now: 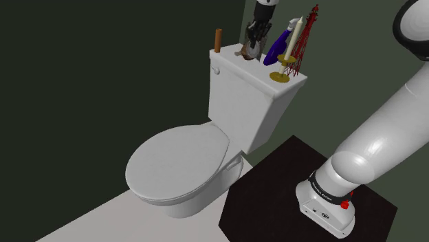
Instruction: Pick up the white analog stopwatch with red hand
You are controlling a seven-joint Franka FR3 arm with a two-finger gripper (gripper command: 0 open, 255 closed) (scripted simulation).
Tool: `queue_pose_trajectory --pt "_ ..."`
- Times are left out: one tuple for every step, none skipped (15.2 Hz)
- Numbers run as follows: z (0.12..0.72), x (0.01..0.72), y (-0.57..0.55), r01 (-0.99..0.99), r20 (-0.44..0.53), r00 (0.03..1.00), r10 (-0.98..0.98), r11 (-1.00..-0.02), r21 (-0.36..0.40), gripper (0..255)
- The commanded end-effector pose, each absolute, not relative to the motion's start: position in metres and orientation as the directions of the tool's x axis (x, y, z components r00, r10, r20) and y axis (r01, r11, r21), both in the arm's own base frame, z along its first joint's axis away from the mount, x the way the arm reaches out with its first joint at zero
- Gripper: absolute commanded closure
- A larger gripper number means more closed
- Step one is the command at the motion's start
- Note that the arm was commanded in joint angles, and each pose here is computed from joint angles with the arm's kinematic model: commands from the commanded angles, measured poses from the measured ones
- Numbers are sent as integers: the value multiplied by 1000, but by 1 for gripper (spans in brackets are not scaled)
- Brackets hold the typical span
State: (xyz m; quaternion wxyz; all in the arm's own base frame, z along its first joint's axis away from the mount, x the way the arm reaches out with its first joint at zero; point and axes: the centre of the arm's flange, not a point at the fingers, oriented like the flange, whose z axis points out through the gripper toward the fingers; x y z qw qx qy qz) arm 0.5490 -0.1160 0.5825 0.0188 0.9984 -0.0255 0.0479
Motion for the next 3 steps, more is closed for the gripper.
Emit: queue_pose_trajectory --pt "593 548 -117 -53 96 994 -49 -998 35 255" --pt "594 548 -117 -53 96 994 -49 -998 35 255" --pt "594 548 -117 -53 96 994 -49 -998 35 255"
